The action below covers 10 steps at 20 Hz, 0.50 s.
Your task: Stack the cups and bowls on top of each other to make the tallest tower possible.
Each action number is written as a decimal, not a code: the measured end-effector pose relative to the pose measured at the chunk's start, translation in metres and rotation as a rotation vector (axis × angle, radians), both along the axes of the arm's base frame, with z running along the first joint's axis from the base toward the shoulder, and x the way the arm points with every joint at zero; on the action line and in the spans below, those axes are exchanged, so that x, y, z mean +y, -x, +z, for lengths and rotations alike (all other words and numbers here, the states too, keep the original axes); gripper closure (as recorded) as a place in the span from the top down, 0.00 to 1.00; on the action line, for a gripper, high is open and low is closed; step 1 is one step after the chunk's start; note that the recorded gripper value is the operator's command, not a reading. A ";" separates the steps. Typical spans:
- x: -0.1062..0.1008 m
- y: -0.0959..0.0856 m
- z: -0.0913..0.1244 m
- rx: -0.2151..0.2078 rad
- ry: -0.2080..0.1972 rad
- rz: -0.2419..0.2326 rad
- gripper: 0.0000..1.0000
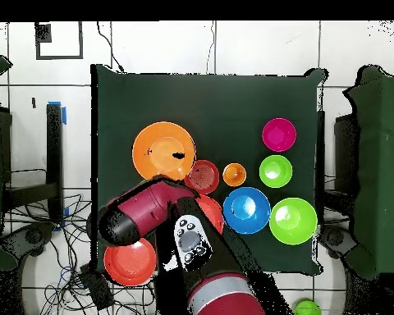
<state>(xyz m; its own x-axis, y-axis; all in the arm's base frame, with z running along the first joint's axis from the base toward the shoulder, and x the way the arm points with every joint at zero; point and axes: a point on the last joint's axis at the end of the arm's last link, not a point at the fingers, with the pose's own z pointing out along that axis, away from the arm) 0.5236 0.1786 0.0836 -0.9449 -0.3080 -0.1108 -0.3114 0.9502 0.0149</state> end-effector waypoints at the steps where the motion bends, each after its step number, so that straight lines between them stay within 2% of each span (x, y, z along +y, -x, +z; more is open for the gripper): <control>1: 0.000 -0.007 -0.002 0.007 0.004 -0.006 0.00; 3: -0.001 -0.013 -0.004 0.018 0.009 -0.011 0.00; 5: -0.001 -0.027 -0.012 0.050 0.025 -0.025 0.00; 10: -0.004 -0.049 -0.024 0.102 0.054 -0.050 0.00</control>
<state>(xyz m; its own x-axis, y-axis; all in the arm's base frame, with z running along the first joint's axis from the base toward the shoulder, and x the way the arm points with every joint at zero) 0.5723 0.1748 0.0596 -0.9647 -0.2634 0.0022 -0.2634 0.9647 -0.0073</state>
